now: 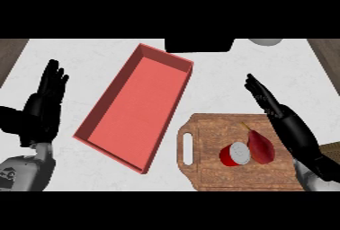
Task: Pick the pear from the cutting board and place it in the cardboard box
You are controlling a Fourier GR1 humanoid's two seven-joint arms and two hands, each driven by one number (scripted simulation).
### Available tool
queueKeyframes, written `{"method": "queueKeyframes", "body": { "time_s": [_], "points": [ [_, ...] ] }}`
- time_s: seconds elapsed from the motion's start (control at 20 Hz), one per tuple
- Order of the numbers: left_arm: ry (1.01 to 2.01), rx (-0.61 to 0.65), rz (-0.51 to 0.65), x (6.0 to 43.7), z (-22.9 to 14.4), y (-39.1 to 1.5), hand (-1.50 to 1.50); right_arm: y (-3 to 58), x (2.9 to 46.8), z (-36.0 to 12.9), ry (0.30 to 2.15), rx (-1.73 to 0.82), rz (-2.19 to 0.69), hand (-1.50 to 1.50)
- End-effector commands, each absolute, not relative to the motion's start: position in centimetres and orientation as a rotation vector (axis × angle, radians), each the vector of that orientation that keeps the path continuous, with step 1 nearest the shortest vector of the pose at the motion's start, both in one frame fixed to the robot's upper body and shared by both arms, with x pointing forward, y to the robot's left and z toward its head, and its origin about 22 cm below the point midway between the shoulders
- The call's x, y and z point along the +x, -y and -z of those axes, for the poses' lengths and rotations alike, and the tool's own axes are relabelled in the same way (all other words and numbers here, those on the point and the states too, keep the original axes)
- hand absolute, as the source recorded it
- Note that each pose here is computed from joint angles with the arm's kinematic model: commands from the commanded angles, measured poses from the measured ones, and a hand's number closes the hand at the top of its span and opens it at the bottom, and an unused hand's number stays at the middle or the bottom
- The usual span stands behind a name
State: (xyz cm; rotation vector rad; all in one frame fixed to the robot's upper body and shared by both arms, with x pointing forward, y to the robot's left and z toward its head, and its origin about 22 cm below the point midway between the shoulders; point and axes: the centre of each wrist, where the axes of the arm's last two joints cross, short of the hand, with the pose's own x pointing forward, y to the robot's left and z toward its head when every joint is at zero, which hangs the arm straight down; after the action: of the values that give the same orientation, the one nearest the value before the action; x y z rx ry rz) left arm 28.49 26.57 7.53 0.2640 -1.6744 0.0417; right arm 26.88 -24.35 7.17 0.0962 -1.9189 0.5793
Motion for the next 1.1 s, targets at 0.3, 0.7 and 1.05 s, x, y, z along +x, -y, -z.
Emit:
{"method": "queueKeyframes", "body": {
  "time_s": [0.3,0.7,1.05],
  "points": [
    [1.436,0.557,0.158,26.3,-3.0,-32.4,0.0,30.0,28.9,-12.3,1.872,0.02,-1.127,-1.5],
    [1.402,0.609,0.218,26.0,-1.9,-33.9,0.0,39.7,25.6,0.3,1.806,0.404,-0.724,-1.5],
    [1.39,0.618,0.222,26.8,-2.5,-34.4,0.0,43.2,28.9,-2.6,1.83,0.218,-1.067,-1.5]
  ]
}}
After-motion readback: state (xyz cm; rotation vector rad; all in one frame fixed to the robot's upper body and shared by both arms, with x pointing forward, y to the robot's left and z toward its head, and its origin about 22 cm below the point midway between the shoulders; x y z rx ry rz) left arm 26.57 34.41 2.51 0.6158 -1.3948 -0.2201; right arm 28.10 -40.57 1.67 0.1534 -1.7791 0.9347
